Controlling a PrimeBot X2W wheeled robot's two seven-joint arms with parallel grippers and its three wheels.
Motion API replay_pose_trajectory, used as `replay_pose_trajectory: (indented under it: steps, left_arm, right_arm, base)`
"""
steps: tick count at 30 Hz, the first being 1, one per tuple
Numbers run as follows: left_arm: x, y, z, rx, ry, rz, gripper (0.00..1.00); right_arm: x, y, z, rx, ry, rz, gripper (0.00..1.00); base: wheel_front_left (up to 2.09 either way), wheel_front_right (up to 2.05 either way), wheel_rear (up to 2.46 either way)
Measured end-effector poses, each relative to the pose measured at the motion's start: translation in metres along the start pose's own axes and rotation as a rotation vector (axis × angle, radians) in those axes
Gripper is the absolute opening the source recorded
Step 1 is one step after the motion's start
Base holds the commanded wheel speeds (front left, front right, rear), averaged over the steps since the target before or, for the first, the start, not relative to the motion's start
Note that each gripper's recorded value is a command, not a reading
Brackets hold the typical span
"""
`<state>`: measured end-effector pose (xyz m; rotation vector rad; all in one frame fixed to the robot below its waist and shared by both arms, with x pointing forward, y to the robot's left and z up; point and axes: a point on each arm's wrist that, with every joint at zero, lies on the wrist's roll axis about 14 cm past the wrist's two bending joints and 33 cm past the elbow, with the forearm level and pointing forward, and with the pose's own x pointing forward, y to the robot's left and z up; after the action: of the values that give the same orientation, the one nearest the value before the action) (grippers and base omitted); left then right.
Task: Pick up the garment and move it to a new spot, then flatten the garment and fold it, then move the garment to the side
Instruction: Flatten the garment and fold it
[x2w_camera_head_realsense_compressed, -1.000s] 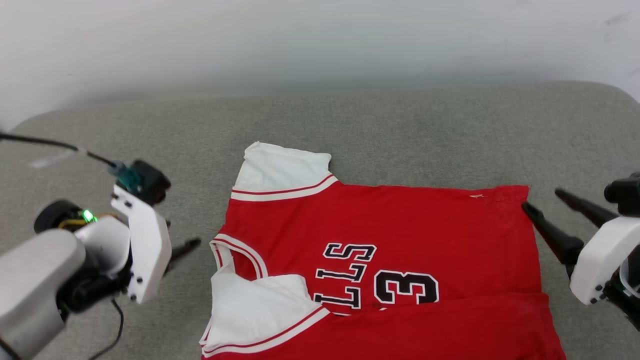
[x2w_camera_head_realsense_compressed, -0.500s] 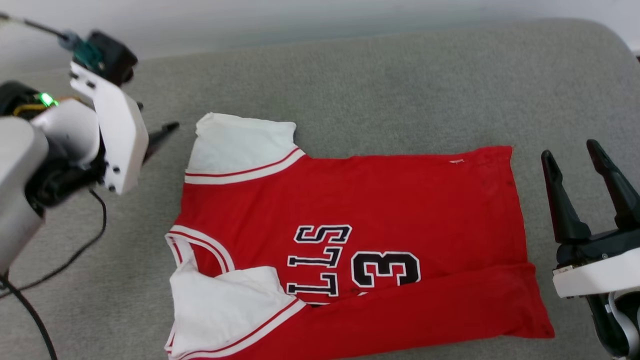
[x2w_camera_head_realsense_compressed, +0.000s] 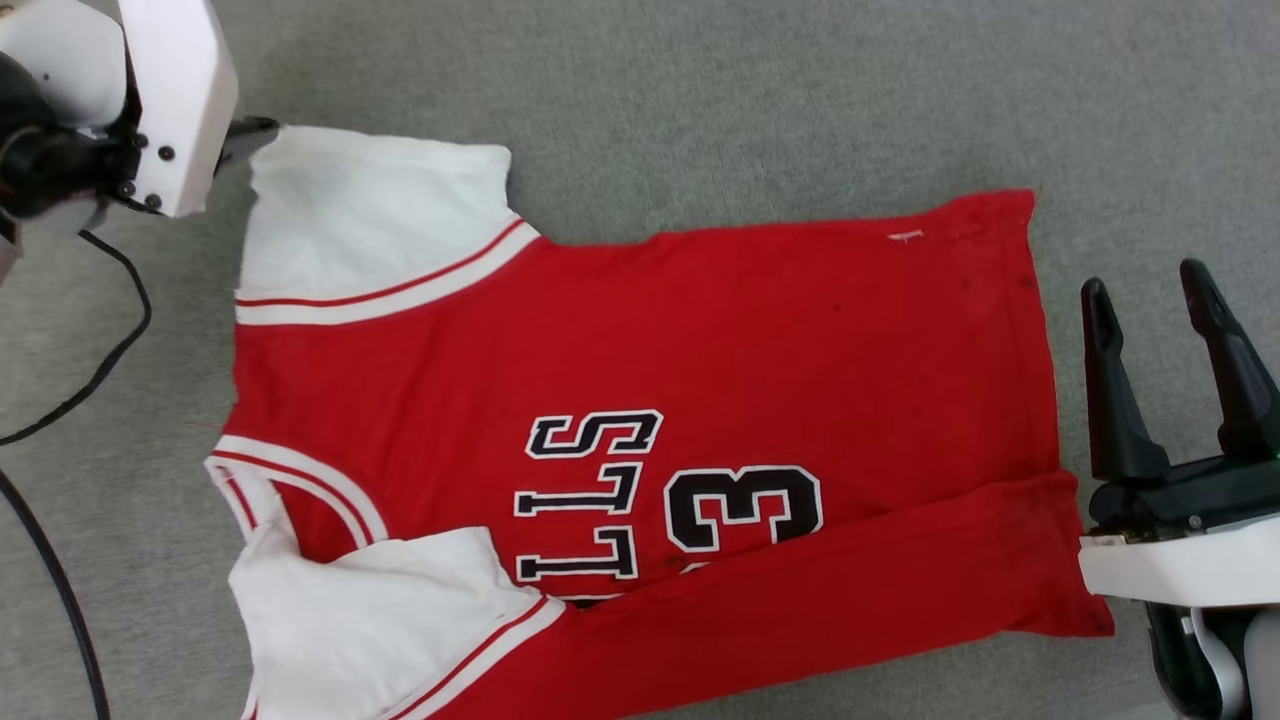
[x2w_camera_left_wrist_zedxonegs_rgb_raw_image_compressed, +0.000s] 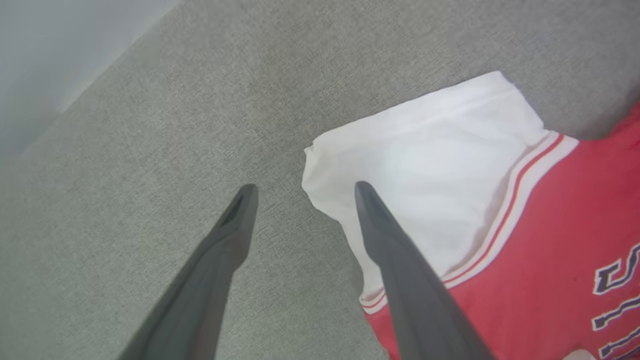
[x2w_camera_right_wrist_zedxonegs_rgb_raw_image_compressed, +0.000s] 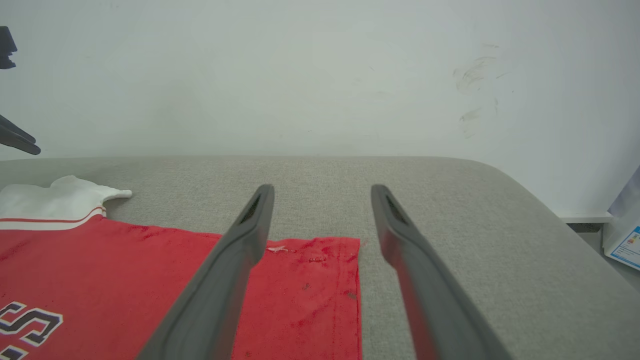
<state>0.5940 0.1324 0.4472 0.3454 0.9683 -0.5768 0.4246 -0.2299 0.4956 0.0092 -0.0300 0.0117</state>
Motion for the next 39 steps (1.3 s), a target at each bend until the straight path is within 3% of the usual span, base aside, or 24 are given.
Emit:
replay_pose_trajectory:
  steps: [9, 15, 16, 17, 21, 30, 34, 39]
  left_arm:
    - [0.059, 0.004, -0.036, 0.004, 0.219, -0.030, 1.00]
    - [0.070, -0.002, -0.042, 0.006, 0.246, -0.065, 1.00]
    - [0.069, -0.002, -0.043, 0.007, 0.246, -0.064, 0.13]
    - [0.067, -0.002, -0.043, 0.003, 0.246, -0.067, 0.00]
    - [0.059, -0.011, -0.043, 0.029, 0.233, -0.074, 0.00]
    - [0.013, -0.032, -0.024, 0.115, 0.107, -0.072, 0.00]
    - [-0.010, -0.037, -0.016, 0.142, 0.034, -0.063, 0.00]
    - [-0.032, -0.041, -0.011, 0.157, -0.041, -0.058, 0.00]
  right_arm:
    - [0.015, -0.001, -0.031, 0.004, 0.065, -0.011, 1.00]
    - [0.020, 0.000, -0.042, 0.005, 0.088, -0.006, 1.00]
    - [0.022, -0.001, -0.041, 0.001, 0.081, -0.003, 1.00]
    - [0.024, -0.001, -0.038, -0.004, 0.074, 0.000, 1.00]
    - [0.030, -0.006, -0.024, -0.031, 0.038, 0.009, 1.00]
    - [0.057, -0.014, 0.042, -0.210, -0.018, 0.090, 1.00]
    - [0.072, -0.010, 0.047, -0.273, 0.103, 0.153, 1.00]
    - [0.077, -0.015, 0.020, -0.325, 0.405, 0.218, 1.00]
  base:
    - [0.00, 0.00, 0.00]
    - [0.00, 0.00, 0.00]
    - [0.00, 0.00, 0.00]
    - [0.00, 0.00, 0.00]
    - [0.00, 0.00, 0.00]
    - [0.00, 0.00, 0.00]
    - [0.00, 0.00, 0.00]
    - [0.00, 0.00, 0.00]
